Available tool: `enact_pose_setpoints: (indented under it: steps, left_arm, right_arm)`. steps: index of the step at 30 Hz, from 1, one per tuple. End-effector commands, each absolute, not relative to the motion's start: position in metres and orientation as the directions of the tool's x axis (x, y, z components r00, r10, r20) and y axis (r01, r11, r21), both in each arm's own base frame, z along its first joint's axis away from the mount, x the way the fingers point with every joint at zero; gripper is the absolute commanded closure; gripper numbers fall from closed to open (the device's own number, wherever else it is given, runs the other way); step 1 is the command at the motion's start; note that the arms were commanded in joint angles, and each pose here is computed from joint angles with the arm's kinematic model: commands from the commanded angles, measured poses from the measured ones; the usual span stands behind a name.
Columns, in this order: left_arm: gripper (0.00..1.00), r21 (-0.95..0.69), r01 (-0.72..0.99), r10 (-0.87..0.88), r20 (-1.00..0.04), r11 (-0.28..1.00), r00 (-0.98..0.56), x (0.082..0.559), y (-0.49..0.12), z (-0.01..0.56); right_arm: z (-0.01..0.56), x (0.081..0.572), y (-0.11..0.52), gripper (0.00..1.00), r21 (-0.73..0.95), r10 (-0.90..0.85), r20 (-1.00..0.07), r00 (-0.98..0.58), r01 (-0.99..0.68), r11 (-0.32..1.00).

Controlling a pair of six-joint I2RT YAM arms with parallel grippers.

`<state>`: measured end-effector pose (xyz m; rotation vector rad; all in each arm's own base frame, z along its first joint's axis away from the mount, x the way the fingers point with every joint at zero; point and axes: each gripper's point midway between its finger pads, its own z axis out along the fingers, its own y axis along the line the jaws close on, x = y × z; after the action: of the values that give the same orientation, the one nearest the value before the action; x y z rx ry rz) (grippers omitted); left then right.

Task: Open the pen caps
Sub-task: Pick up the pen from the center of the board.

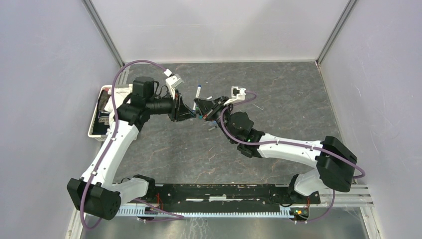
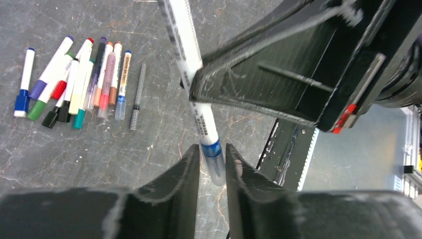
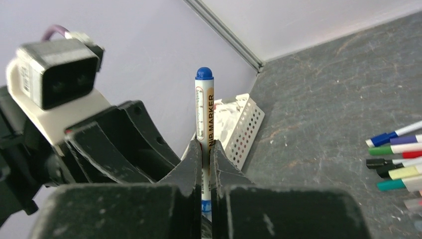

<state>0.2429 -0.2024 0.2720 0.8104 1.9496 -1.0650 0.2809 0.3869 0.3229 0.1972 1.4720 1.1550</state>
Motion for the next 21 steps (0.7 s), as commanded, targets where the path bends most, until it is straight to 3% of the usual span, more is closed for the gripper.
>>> enact_pose_setpoints:
  steps: [1, 5, 10, 11, 13, 14, 15, 17, 21]
  left_arm:
    - [0.75, -0.327, 0.829, 0.161, -0.885, 0.454, -0.437, 0.247, -0.2, 0.287]
    - [0.96, -0.189, 0.838, 0.265, -0.893, 0.512, -0.363, 0.255, -0.184, 0.272]
    - [0.98, -0.124, 0.841, 0.344, -0.873, 0.527, -0.344, 0.253, -0.173, 0.252]
    - [0.98, -0.14, 0.847, 0.337, -0.874, 0.513, -0.349, 0.25, -0.175, 0.252]
    - [0.98, -0.15, 0.857, 0.333, -0.878, 0.493, -0.345, 0.248, -0.179, 0.253]
    - [0.98, -0.126, 0.863, 0.347, -0.879, 0.49, -0.326, 0.248, -0.177, 0.253]
    - [0.98, -0.095, 0.869, 0.372, -0.877, 0.486, -0.303, 0.247, -0.174, 0.253]
    - [0.98, -0.029, 0.881, 0.439, -0.859, 0.472, -0.264, 0.243, -0.165, 0.246]
    - [0.98, 0.116, 0.914, 0.607, -0.779, 0.389, -0.159, 0.23, -0.144, 0.222]
  right_arm:
    - [0.326, 0.269, 0.384, 1.0, 0.747, 0.706, -0.634, -0.316, -0.489, 0.452]
    - [0.318, 0.268, 0.364, 0.98, 0.723, 0.679, -0.672, -0.296, -0.462, 0.514]
    - [0.32, 0.268, 0.342, 0.98, 0.713, 0.68, -0.681, -0.274, -0.46, 0.529]
    - [0.321, 0.267, 0.345, 0.9, 0.712, 0.672, -0.683, -0.287, -0.47, 0.523]
    - [0.32, 0.267, 0.352, 0.63, 0.701, 0.634, -0.7, -0.328, -0.485, 0.523]
    - [0.317, 0.267, 0.353, 0.44, 0.684, 0.599, -0.721, -0.349, -0.496, 0.535]
    - [0.317, 0.266, 0.353, 0.33, 0.665, 0.562, -0.741, -0.368, -0.522, 0.535]
    - [0.317, 0.267, 0.344, 0.25, 0.629, 0.494, -0.774, -0.396, -0.575, 0.523]
    - [0.321, 0.273, 0.319, 0.19, 0.541, 0.331, -0.841, -0.429, -0.7, 0.467]
